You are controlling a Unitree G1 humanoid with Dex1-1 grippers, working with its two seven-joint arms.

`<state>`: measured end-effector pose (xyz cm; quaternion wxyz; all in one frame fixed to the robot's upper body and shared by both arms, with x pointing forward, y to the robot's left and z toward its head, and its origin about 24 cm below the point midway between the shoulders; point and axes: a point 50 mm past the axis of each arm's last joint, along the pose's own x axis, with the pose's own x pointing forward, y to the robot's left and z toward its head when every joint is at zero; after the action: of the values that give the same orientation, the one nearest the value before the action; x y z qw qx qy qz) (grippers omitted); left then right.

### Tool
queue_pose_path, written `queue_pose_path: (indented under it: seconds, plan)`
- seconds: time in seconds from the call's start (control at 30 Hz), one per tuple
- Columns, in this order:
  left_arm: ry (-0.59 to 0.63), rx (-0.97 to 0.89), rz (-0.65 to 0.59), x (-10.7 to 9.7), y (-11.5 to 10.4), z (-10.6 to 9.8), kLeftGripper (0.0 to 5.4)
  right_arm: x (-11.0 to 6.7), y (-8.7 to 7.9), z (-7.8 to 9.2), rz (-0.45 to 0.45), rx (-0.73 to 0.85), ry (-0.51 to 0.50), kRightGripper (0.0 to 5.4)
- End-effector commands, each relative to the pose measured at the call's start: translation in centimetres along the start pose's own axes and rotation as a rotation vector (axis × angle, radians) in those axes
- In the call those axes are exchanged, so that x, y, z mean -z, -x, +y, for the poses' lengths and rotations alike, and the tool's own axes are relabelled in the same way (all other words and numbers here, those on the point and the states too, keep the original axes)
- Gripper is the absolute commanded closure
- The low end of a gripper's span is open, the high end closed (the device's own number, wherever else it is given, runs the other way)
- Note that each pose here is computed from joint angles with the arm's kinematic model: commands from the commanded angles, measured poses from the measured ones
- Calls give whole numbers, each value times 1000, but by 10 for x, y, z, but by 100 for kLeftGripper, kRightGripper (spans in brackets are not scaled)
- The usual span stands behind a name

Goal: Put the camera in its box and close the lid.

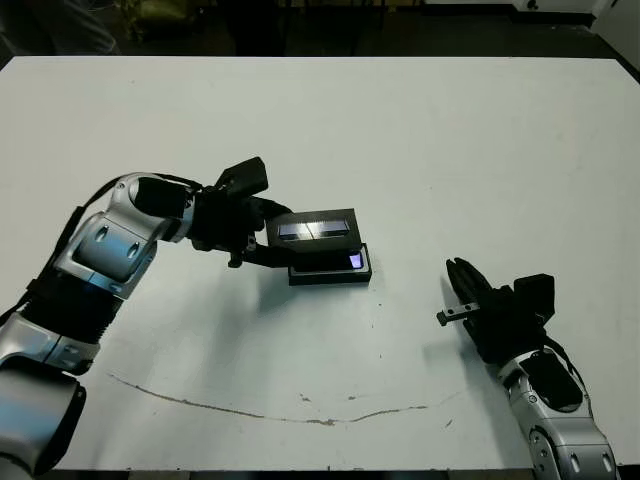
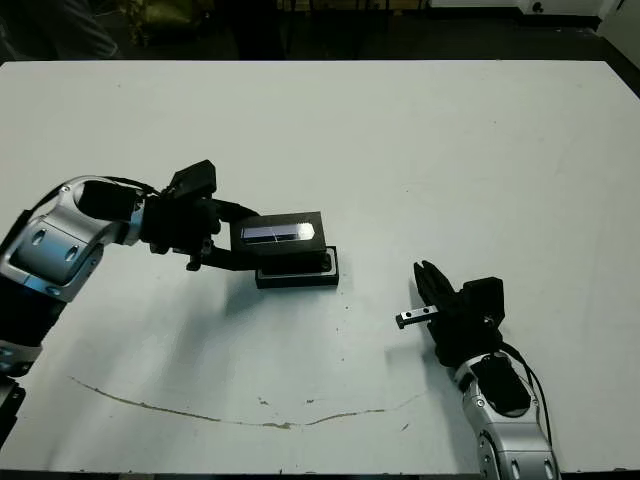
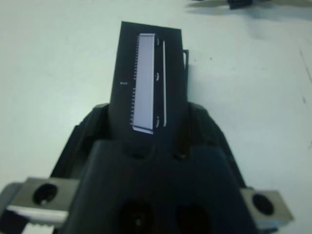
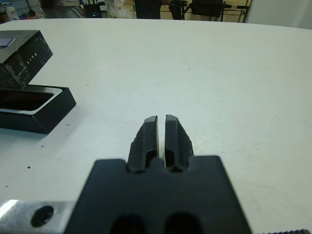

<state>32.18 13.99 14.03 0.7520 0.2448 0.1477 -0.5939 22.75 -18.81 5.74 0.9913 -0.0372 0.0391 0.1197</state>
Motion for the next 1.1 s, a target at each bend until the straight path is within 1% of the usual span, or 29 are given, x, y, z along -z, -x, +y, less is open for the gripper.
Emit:
queue_pose_path:
  seconds: [0.03,0.6,0.87,0.97,1.1]
  plan:
    - [34,18,6,11,-3,-4,278,6,3,-2,23,9,-10,540]
    - [79,62,75,22,-14,-7,278,6,3,-2,22,8,-5,540]
    - [64,72,83,25,-18,-7,278,7,3,-2,22,2,-25,540]
    - [62,69,89,24,-20,-7,278,7,3,-2,20,3,-4,540]
    - [56,77,84,24,-22,-8,278,7,3,-3,12,0,-7,540]
